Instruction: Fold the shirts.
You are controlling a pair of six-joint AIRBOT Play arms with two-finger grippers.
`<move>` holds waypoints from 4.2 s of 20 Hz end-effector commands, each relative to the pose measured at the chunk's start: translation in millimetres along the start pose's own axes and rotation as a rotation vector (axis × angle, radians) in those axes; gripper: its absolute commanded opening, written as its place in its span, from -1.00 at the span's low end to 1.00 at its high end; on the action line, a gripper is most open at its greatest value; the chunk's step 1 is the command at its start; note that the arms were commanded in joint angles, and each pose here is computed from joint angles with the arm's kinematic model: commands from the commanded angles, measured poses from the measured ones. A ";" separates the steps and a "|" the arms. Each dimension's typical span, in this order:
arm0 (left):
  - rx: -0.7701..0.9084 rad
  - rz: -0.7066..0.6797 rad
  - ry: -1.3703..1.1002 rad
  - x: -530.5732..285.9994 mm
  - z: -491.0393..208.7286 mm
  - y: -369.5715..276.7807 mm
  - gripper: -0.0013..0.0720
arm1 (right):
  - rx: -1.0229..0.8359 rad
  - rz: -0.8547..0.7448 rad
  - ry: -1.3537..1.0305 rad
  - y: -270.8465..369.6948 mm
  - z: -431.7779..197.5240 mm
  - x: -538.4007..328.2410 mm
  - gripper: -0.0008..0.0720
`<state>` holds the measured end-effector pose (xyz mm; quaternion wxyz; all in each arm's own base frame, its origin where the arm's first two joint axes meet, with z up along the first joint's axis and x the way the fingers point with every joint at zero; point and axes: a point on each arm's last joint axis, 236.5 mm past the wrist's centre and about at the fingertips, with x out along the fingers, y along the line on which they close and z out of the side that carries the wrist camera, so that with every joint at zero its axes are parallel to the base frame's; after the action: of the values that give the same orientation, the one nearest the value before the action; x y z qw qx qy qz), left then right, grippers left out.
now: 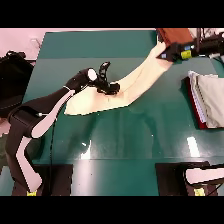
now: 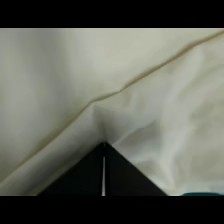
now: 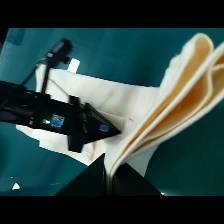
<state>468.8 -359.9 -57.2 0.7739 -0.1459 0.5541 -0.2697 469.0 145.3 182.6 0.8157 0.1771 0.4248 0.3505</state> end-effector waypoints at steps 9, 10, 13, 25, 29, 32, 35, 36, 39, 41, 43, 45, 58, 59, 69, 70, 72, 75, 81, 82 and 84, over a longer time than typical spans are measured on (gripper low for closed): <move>0.062 0.073 -0.096 -91.4 68.9 22.4 -0.90 | -0.202 0.172 -0.060 155.6 13.1 58.2 -0.94; 0.062 0.102 -0.128 -122.4 84.0 35.0 -0.90 | -0.210 0.194 -0.064 169.3 10.7 70.4 -0.93; 0.055 0.198 -0.264 -226.0 122.2 71.3 -0.90 | -0.179 0.325 -0.064 220.5 -4.6 122.7 -0.93; 0.034 0.325 -0.524 -406.8 129.0 105.0 -0.90 | -0.180 0.232 0.091 167.8 -74.0 230.2 -0.11; 0.029 0.284 -0.516 -401.7 128.1 97.8 -0.90 | 0.086 -0.039 0.216 9.8 -119.9 180.4 -0.11; 0.064 0.261 -0.502 -390.6 127.8 86.5 -0.90 | 0.334 -0.066 0.226 -54.9 -150.8 156.0 0.61; 0.116 0.242 -0.490 -371.1 129.0 67.9 -0.90 | 0.492 -0.006 0.235 -67.8 -163.5 168.1 0.60; 0.127 0.234 -0.487 -365.8 129.1 61.9 -0.90 | 0.520 0.018 0.234 -64.2 -165.3 177.6 0.59; 0.154 0.211 -0.467 -352.4 126.3 45.2 -0.90 | 0.517 0.069 0.273 -47.4 -172.2 213.6 0.46; 0.166 0.202 -0.457 -346.7 124.7 38.0 -0.90 | 0.499 0.128 0.296 -24.3 -167.8 240.0 0.46; 0.169 0.197 -0.451 -344.7 123.3 35.1 -0.90 | 0.492 0.188 0.294 -1.4 -159.4 266.0 0.46; 0.165 0.186 -0.439 -343.2 120.7 33.3 -0.90 | 0.452 0.211 0.308 12.5 -158.3 288.3 0.14; 0.277 0.087 -0.394 -307.4 103.9 -39.1 -0.90 | 0.164 -0.218 0.023 -98.0 1.8 103.6 -0.93; 0.285 0.080 -0.400 -305.9 104.4 -44.7 -0.90 | 0.172 -0.290 -0.007 -120.4 9.4 67.9 -0.93; 0.281 0.050 -0.414 -302.2 104.5 -59.8 -0.90 | 0.467 -0.654 -0.440 -280.4 14.4 -223.7 -0.93; 0.281 0.050 -0.414 -302.2 104.6 -59.8 -0.90 | 0.481 -0.652 -0.485 -285.2 16.9 -236.6 -0.93; 0.275 0.049 -0.415 -302.3 104.8 -59.8 -0.90 | 0.487 -0.643 -0.567 -287.4 26.6 -254.4 -0.93; 0.272 0.048 -0.414 -302.2 104.5 -59.8 -0.90 | 0.416 -0.673 -0.656 -273.6 47.2 -276.6 -0.93; 0.272 0.048 -0.410 -301.8 103.6 -59.7 -0.90 | 0.285 -0.728 -0.764 -221.3 69.5 -322.7 -0.93; 0.273 0.049 -0.409 -301.7 103.5 -59.6 -0.90 | 0.267 -0.734 -0.754 -214.2 67.5 -326.0 -0.93; 0.274 0.049 -0.406 -301.4 102.7 -59.4 -0.90 | 0.262 -0.785 -0.694 -210.9 51.4 -333.1 -0.93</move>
<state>478.1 -241.2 245.3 0.8891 -0.0786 0.3467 -0.2884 488.5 -238.5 271.4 0.9459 0.2427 0.1886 -0.1036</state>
